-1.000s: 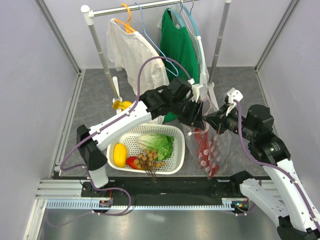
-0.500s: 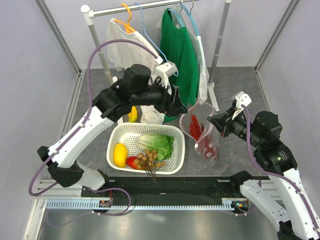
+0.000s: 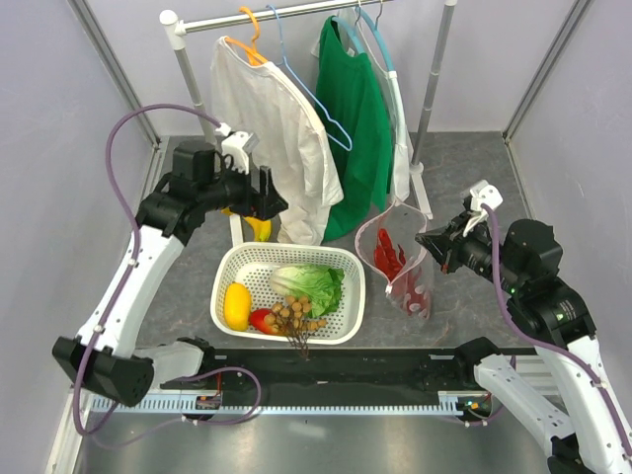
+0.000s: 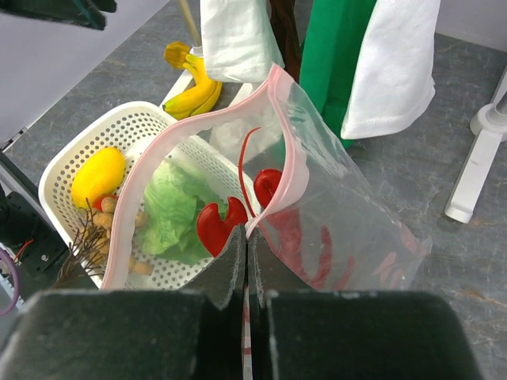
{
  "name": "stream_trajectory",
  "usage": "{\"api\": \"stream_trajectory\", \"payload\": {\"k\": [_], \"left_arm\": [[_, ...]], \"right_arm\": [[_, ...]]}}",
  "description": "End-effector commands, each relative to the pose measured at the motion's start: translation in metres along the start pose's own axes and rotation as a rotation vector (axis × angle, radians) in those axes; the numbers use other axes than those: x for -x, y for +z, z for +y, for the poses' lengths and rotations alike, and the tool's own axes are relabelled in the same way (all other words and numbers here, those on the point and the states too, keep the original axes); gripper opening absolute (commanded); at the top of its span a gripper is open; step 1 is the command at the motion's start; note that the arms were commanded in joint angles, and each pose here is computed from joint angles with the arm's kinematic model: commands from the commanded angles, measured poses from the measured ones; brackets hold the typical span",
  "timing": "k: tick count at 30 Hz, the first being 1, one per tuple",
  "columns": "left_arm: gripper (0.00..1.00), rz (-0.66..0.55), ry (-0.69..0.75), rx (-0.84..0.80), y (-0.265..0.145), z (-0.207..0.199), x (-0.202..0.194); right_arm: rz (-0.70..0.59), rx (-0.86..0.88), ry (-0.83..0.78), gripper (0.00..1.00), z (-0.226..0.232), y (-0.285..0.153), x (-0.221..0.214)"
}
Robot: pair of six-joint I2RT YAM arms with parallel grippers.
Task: Place the food in the zip-top bag and seal the zipper
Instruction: Place the fake lobster in the zipper food storage bag, then pick up the fake fruit from the bin.
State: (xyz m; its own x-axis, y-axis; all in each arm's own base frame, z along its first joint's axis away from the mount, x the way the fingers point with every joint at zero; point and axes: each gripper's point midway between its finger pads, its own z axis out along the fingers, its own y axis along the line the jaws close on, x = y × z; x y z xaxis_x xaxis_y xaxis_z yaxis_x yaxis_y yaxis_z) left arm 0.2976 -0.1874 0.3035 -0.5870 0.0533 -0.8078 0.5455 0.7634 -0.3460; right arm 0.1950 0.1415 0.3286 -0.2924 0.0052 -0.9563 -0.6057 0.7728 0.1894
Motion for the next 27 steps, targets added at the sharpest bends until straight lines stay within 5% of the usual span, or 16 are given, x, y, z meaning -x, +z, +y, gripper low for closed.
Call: {"api": "stream_trajectory", "payload": {"k": [1,7,14,27], "left_arm": [[0.89,-0.144,0.357,0.109,-0.032,0.028,0.020],[0.82,-0.066,0.490,0.289,-0.027,0.104,0.008],[0.76,-0.031,0.247,0.275,-0.021,0.200,-0.004],[0.75,-0.009,0.258,0.219,0.053,0.275,-0.046]], "right_arm": [[-0.032,-0.023,0.004,0.00,-0.002,-0.004,0.012],[-0.006,-0.024,0.019,0.00,-0.004,0.002,0.007],[0.010,-0.026,0.027,0.00,-0.005,0.006,0.002],[0.043,-0.042,0.040,0.00,-0.011,0.013,-0.005]]}}
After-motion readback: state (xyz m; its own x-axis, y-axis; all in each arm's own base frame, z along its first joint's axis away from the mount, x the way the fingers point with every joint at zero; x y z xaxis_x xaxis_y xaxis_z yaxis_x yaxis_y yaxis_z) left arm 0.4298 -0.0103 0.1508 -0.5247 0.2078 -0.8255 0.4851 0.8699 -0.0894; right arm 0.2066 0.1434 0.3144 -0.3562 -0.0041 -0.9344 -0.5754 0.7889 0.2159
